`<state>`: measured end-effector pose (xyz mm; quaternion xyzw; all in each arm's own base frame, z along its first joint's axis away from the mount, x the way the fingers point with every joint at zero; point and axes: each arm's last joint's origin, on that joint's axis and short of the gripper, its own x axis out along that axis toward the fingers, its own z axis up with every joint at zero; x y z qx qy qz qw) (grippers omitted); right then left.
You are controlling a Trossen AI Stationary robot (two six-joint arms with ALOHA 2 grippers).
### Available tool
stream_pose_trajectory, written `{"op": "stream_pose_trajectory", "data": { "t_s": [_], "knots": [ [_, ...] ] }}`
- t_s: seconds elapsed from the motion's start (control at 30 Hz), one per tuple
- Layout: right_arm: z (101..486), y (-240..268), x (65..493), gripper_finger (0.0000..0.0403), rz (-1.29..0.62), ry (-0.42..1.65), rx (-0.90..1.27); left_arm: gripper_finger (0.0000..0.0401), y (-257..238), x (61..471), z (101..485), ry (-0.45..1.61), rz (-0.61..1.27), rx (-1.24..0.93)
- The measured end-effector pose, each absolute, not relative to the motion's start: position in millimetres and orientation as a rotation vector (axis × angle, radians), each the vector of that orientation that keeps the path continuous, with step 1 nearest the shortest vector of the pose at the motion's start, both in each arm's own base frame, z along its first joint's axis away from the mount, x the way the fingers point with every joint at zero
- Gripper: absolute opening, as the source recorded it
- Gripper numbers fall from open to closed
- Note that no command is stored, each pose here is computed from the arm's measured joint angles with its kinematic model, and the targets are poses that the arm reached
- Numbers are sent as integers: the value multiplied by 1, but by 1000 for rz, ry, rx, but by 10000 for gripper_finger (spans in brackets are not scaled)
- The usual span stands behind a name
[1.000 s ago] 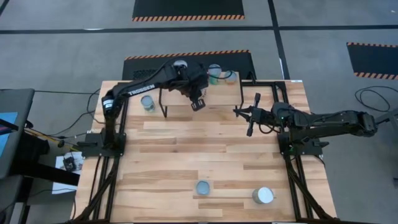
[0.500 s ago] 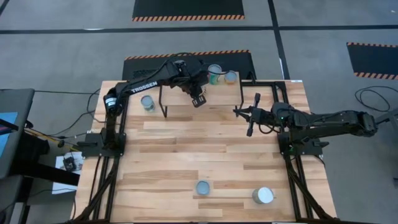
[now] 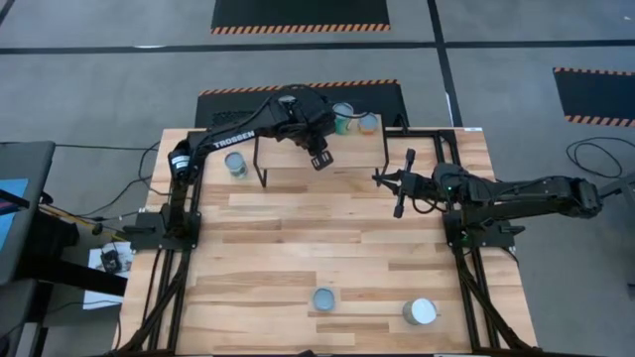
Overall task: Pick and place cans onto a shelf
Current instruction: Put the canned spicy black beans on the shelf
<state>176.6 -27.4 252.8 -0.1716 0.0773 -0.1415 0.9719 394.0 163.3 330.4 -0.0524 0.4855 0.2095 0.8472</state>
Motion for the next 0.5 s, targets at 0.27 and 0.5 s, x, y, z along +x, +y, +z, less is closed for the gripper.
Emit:
{"op": "stream_pose_trajectory", "data": {
  "t_s": [0.27,0.5],
  "knots": [
    [253,-27,177,14,-286,156,-347,59,160,394,342,1001,406,-42],
    [253,-27,177,16,-286,159,-347,38,130,379,375,1045,358,21]
  ]
}}
